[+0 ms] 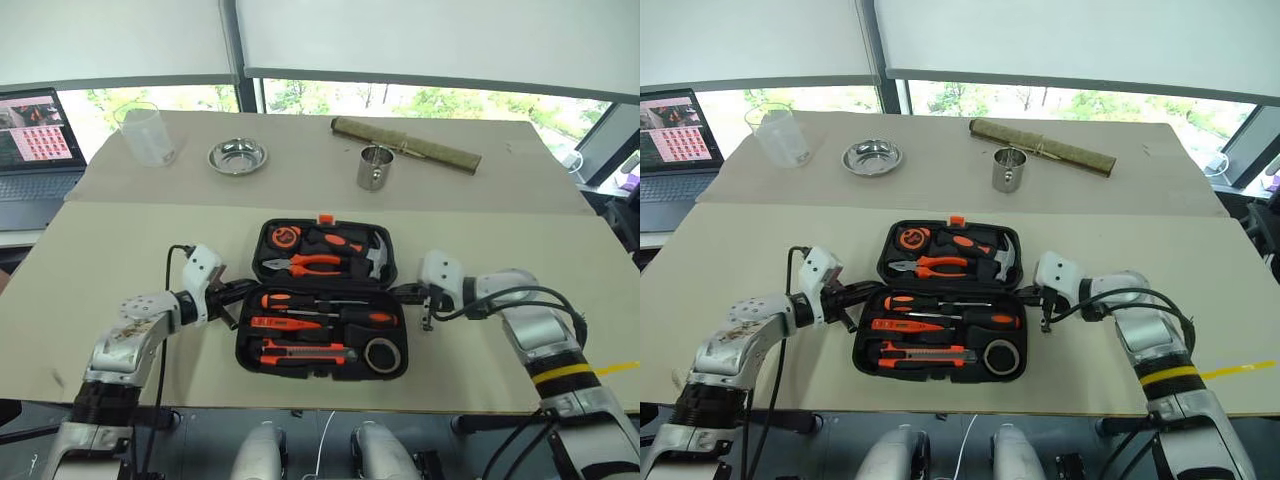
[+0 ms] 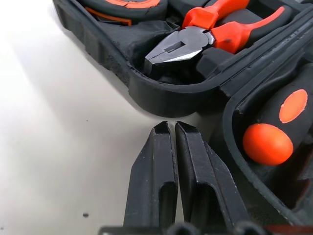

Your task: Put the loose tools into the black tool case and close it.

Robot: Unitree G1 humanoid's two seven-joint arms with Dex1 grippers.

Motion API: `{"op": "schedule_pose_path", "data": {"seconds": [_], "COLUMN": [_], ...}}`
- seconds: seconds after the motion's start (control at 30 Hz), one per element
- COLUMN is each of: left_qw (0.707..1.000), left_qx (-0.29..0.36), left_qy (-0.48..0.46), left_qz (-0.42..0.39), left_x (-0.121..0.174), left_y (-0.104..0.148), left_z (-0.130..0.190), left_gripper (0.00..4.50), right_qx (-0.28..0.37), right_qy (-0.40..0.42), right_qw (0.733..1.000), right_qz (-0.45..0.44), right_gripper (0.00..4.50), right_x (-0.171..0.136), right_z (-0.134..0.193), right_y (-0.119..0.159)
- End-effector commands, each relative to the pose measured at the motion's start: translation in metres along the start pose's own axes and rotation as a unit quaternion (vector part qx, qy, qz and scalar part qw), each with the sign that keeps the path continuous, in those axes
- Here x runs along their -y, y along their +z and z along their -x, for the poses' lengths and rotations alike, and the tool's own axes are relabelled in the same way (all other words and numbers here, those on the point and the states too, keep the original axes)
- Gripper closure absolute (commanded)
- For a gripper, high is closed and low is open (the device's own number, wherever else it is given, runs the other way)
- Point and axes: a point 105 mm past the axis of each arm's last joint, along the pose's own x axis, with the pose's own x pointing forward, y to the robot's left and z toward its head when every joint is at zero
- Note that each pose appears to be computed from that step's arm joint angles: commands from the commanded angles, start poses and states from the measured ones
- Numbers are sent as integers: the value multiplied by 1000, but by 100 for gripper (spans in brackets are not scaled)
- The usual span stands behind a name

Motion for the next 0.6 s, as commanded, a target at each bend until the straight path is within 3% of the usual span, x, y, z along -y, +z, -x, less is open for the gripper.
{"op": "schedule_pose_path", "data": {"seconds": [0.03, 0.17, 0.2, 0.3, 0.4, 0.5, 0.6], "left_qw": [1000, 997, 997, 998, 997, 994, 987], "left_qx": [26, 53, 41, 2, -19, -70, -73], "left_qy": [-4, 19, 31, 35, 41, 43, 37], "left_qz": [5, 47, 53, 52, 55, 79, 139], "left_x": [12, 9, 5, 1, -10, -14, -15], "left_y": [8, 16, 15, 18, 33, 41, 57], "left_z": [7, 25, 28, 39, 45, 42, 29], "left_gripper": [425, 425, 434, 367, 257, 146, 47], "right_qx": [34, 31, 28, 32, -131, -112, -130], "right_qy": [-14, -80, -81, -100, -116, -66, -79], "right_qw": [999, 996, 996, 994, 979, 969, 943], "right_qz": [10, 14, -4, -39, -101, -209, -296], "right_gripper": [450, 450, 392, 319, 214, 113, 12], "right_x": [-3, 13, 15, 20, 22, 8, 12], "right_z": [8, 37, 43, 58, 69, 62, 56], "right_y": [20, 16, 16, 24, 6, 28, 30]}}
